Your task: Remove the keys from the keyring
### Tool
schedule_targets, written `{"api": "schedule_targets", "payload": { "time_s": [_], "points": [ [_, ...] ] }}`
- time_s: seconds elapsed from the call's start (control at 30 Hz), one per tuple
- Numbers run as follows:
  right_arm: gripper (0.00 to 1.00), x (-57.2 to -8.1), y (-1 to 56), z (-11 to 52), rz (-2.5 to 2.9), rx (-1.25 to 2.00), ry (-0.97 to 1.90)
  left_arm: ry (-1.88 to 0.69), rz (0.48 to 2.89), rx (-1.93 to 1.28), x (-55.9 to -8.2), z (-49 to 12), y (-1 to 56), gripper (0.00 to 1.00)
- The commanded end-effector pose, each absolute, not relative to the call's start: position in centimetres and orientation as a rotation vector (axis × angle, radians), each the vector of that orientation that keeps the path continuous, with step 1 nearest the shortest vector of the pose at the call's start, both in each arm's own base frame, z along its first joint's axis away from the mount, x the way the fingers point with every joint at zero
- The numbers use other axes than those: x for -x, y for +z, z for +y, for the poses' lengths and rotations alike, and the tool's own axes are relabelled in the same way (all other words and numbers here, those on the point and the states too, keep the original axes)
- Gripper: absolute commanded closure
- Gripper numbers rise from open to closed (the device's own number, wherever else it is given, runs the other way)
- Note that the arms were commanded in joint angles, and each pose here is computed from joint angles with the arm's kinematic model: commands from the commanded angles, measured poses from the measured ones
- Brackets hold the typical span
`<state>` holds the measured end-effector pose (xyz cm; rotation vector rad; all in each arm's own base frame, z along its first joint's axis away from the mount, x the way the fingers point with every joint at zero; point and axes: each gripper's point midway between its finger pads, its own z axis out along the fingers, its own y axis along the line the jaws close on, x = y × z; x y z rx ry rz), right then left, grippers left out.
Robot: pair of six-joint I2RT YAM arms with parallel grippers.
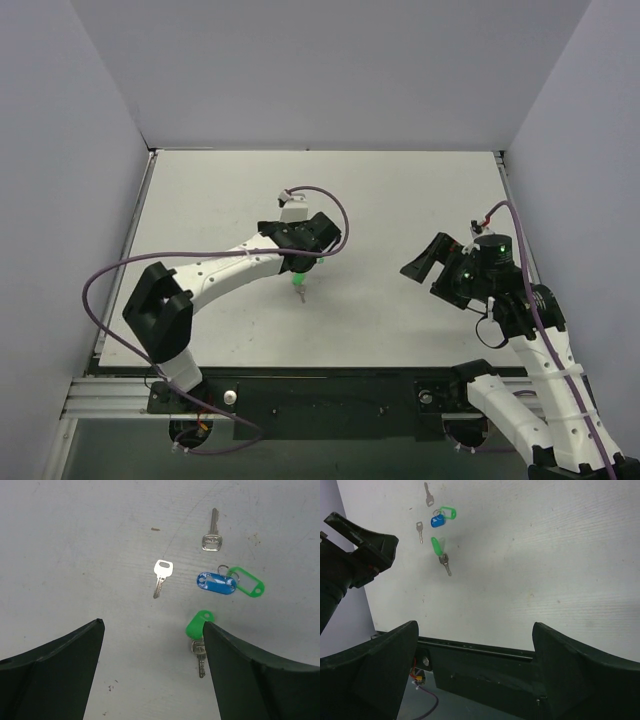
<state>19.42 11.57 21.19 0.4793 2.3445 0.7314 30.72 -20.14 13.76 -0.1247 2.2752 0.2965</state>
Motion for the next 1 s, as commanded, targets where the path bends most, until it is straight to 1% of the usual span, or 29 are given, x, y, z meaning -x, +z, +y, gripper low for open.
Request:
{"api": "schedule_targets", "payload": {
  "time_s": [0.0, 0.17, 0.37, 0.47, 0.5, 0.6, 0.8, 0.97],
  "points": [
    [0.09, -18.9, 21.0, 11.1, 2.384, -0.467, 0.679, 0.359, 2.269, 0.162, -32.0, -21.1, 14.5, 0.10],
    [0.09, -18.6, 21.3, 10.7, 2.391, -0.446, 0.646, 0.455, 2.337, 0.095, -32.7, -22.6, 11.6, 0.10],
    [0.09, -18.2, 21.2, 10.8, 2.417, -0.428, 0.647, 0.451, 2.359, 0.075, -34.0, -24.7, 10.8, 0.10],
    [0.11, -18.1, 21.0, 11.1, 2.435, -0.429, 0.662, 0.517, 2.378, 0.039, -34.4, -25.0, 9.8, 0.11],
    [0.12, -18.0, 20.9, 11.3, 2.444, -0.427, 0.670, 0.513, 2.375, 0.032, -34.8, -25.3, 10.1, 0.11],
    [0.12, -17.8, 21.0, 11.4, 2.451, -0.426, 0.681, 0.540, 2.402, -0.015, -35.2, -25.8, 8.5, 0.12],
    [0.12, -17.6, 21.2, 11.5, 2.441, -0.425, 0.696, 0.584, 2.421, -0.022, -35.2, -25.6, 7.3, 0.18],
    [0.12, -17.6, 21.1, 11.6, 2.451, -0.420, 0.699, 0.594, 2.454, -0.002, -33.9, -25.2, 5.8, 0.21]
  ]
}}
